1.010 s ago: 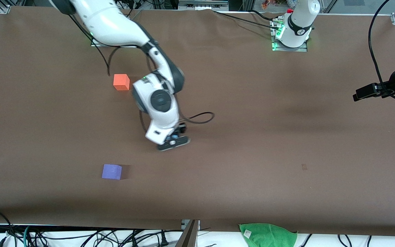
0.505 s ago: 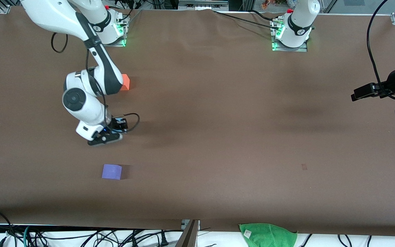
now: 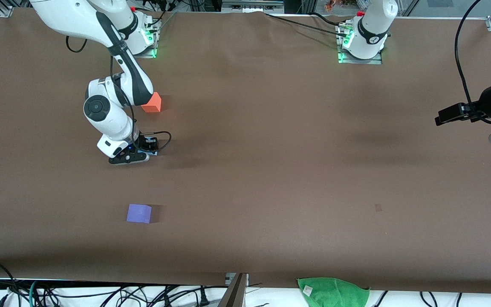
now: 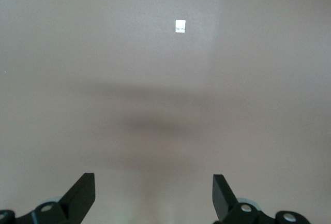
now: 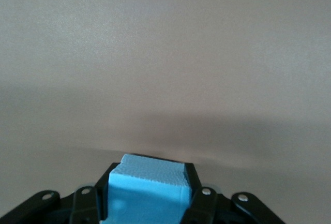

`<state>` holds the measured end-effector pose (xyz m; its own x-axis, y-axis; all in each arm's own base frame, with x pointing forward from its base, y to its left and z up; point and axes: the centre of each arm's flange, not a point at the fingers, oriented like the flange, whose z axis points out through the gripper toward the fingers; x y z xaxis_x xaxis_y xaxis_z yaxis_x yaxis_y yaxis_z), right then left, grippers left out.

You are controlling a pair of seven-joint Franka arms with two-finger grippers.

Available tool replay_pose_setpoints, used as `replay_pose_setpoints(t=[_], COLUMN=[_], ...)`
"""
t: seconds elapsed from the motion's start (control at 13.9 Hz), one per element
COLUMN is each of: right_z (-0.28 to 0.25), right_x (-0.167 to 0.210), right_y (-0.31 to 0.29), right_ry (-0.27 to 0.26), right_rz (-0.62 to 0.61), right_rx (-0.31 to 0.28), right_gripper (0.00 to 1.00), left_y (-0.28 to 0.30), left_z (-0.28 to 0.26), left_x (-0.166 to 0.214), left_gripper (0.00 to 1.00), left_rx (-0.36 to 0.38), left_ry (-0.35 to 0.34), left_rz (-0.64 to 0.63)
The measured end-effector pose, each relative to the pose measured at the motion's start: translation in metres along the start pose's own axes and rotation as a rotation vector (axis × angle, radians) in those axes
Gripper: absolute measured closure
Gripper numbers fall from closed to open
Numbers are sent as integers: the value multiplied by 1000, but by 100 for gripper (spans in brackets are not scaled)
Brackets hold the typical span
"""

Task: Place blue block between orange and purple blocks
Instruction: 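Lower the blue cube between orange and purple cubes, open, withdraw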

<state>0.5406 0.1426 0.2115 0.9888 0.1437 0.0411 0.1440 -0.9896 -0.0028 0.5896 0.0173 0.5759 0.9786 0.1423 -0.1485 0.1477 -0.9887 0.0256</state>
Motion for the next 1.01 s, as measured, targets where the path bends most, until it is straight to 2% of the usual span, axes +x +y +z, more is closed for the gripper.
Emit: replay_pose_setpoints(t=[0.43, 0.51, 0.79, 1.01], right_z=[0, 1, 0, -11], right_x=[0, 0, 2, 10], right_y=[4, 5, 13, 14], right_ry=[13, 15, 23, 48], right_rz=[8, 10, 25, 28], right_rx=[0, 0, -4, -2], right_gripper=[45, 40, 1, 0], left_y=[1, 1, 0, -2], left_z=[0, 0, 1, 3], left_x=[0, 0, 0, 2], left_gripper=[0, 0, 0, 0], left_rx=[0, 0, -2, -2], left_ry=[0, 0, -1, -5], left_rz=[3, 2, -1, -4])
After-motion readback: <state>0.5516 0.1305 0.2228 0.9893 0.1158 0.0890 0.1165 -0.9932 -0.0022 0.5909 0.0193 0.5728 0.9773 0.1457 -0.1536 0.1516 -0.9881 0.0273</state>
